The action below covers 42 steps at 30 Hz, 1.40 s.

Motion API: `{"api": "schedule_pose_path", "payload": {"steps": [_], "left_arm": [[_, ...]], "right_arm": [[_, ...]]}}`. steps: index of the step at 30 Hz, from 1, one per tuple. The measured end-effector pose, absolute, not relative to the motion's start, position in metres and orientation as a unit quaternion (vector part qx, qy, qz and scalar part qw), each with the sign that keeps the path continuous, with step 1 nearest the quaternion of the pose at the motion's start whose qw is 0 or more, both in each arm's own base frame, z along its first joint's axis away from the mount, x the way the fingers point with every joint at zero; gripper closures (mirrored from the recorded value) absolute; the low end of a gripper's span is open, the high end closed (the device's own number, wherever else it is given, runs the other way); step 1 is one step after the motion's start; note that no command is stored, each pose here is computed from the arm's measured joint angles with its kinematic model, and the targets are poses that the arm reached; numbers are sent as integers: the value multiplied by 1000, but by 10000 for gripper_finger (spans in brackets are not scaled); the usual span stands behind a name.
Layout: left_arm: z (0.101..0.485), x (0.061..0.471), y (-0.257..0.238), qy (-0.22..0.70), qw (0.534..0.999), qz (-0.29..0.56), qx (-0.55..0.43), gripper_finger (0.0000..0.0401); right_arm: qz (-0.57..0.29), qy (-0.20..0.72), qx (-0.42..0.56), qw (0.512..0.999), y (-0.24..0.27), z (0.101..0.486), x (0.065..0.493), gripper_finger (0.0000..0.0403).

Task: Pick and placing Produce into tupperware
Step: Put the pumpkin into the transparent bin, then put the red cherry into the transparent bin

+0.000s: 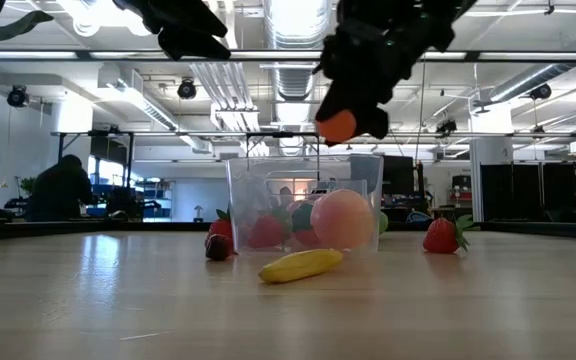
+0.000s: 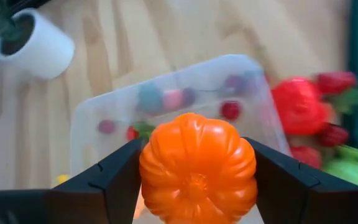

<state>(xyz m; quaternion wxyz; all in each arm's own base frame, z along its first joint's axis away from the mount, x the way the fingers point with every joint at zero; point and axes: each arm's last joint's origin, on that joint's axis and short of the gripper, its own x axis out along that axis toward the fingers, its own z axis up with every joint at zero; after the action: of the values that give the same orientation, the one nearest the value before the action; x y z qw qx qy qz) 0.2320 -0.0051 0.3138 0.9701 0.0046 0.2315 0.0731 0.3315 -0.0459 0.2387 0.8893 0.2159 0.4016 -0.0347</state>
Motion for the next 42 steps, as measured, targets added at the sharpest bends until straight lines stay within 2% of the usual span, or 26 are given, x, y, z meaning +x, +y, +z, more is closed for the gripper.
{"api": "schedule_pose_path", "payload": {"steps": [5,12,17,20,23,28,31,34,39,42], "left_arm": [[313,232,-5,234,969,73,5,118],[312,231,-5,240,968,73,5,118],[312,231,-5,240,968,73,5,118],[312,231,-5,240,968,73,5,118],[312,231,-5,241,968,73,6,118],[312,231,-5,242,968,73,6,118],[312,231,-5,242,968,73,6,118],[312,231,-5,242,968,73,6,118],[312,231,-5,242,968,73,6,118],[312,231,-5,241,968,73,6,118]], "right_arm": [[-38,464,221,857,-44,230,345,139],[-40,449,220,865,-42,242,343,113],[-132,463,156,863,-46,260,320,91],[-175,497,115,842,-53,263,298,82],[-191,543,114,810,-63,248,275,83],[-306,561,250,727,-89,207,241,99],[-391,528,360,663,-105,193,225,109],[-438,490,427,621,-113,189,219,114],[-435,462,449,629,-117,191,224,115],[-442,464,457,618,-118,185,227,115]]}}
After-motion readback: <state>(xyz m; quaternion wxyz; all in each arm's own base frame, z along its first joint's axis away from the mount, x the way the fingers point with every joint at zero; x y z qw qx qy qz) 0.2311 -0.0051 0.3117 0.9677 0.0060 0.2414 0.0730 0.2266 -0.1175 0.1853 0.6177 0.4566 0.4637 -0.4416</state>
